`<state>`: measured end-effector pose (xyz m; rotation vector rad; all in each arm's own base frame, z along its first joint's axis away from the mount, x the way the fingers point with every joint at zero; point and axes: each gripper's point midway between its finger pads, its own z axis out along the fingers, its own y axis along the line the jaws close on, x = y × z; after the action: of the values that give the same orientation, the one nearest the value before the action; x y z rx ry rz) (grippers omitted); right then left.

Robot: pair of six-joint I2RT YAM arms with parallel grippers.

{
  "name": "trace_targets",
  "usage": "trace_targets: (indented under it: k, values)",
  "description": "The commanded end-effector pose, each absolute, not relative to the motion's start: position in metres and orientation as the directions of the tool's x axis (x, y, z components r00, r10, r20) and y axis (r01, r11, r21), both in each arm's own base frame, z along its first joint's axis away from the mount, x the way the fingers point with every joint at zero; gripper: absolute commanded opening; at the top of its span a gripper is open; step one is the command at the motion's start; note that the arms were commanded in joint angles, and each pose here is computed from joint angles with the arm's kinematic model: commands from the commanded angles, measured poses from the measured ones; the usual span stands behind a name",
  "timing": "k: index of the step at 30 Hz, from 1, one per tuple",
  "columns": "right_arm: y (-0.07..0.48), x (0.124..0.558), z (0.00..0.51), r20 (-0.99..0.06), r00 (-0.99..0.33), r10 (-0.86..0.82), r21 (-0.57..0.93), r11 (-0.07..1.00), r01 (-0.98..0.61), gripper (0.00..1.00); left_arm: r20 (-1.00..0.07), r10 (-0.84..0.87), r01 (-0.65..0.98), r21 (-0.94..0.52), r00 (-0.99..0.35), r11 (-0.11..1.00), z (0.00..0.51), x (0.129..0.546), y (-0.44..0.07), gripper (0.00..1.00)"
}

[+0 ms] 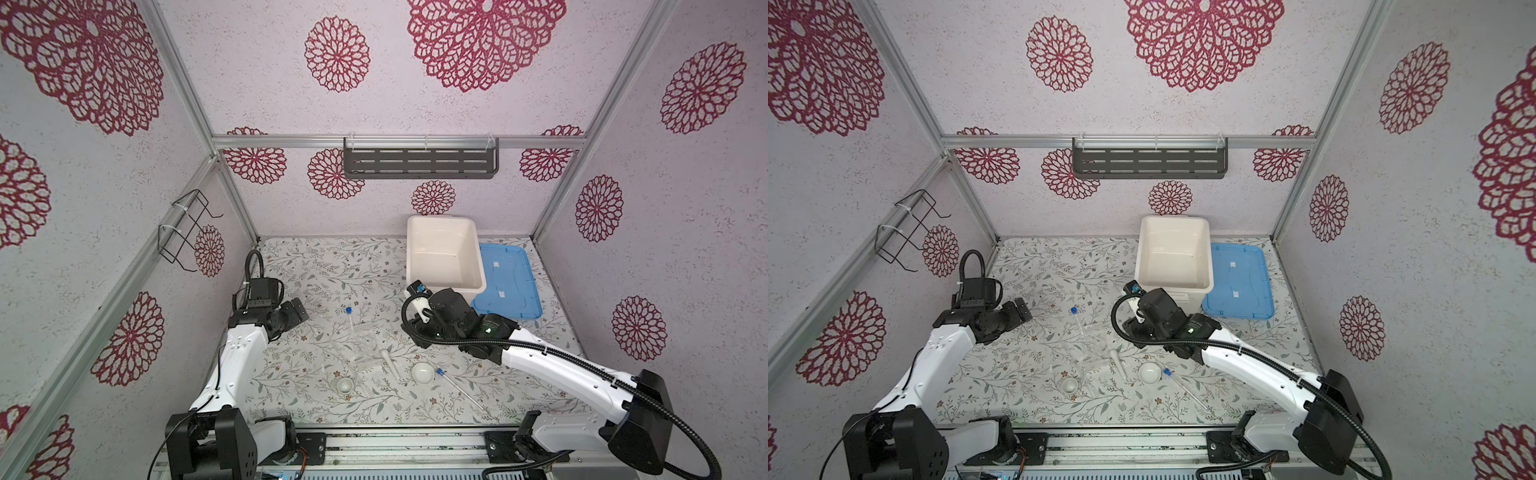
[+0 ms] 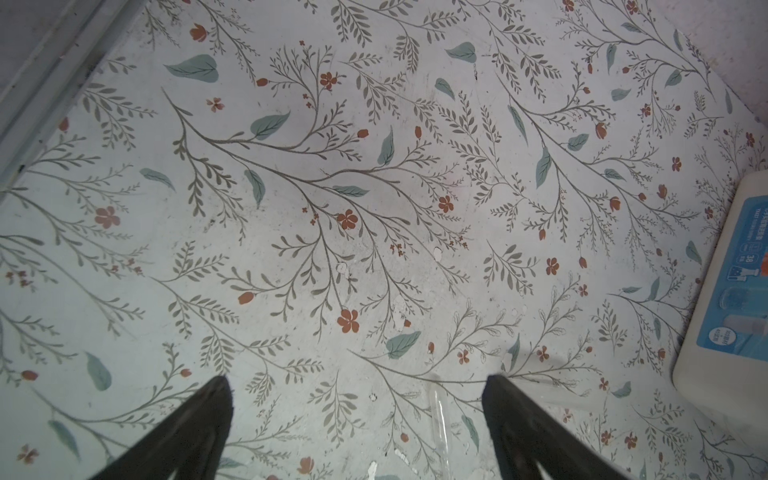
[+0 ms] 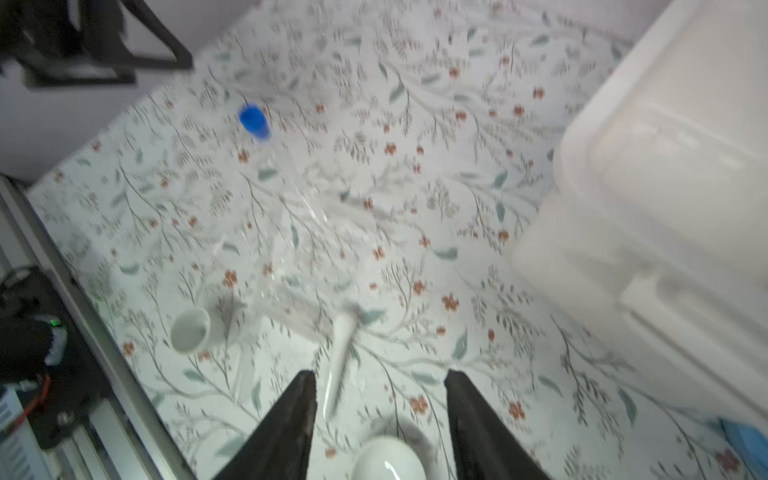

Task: Organize the chemistry lab equipment

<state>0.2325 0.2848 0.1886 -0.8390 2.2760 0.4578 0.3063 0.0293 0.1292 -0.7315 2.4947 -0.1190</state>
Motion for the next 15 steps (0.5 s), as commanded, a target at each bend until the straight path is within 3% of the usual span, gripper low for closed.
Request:
trace_targets:
  k: [1, 7, 11, 15]
  values:
    - [0.238, 0.193, 0.145, -0.467, -0.629, -0.622, 0.030, 0.700, -0.714, 0.53, -0.497, -0.519, -0.476, -0.223, -0.696, 0.851, 0.138, 0.310, 0.032, 0.97]
    - [0.226, 0.183, 0.119, -0.353, -0.691, -0.631, 0.038, 0.728, -0.685, 0.47, -0.489, -0.521, -0.479, -0.220, -0.699, 0.850, 0.136, 0.309, 0.032, 0.97]
    - [0.206, 0.194, 0.106, -0.296, -0.813, -0.502, 0.034, 0.845, -0.534, 0.42, -0.494, -0.518, -0.479, -0.215, -0.698, 0.851, 0.137, 0.308, 0.033, 0.97]
    - [0.203, 0.184, 0.090, -0.251, -0.870, -0.425, 0.081, 0.886, -0.456, 0.41, -0.496, -0.516, -0.476, -0.217, -0.698, 0.852, 0.137, 0.308, 0.033, 0.97]
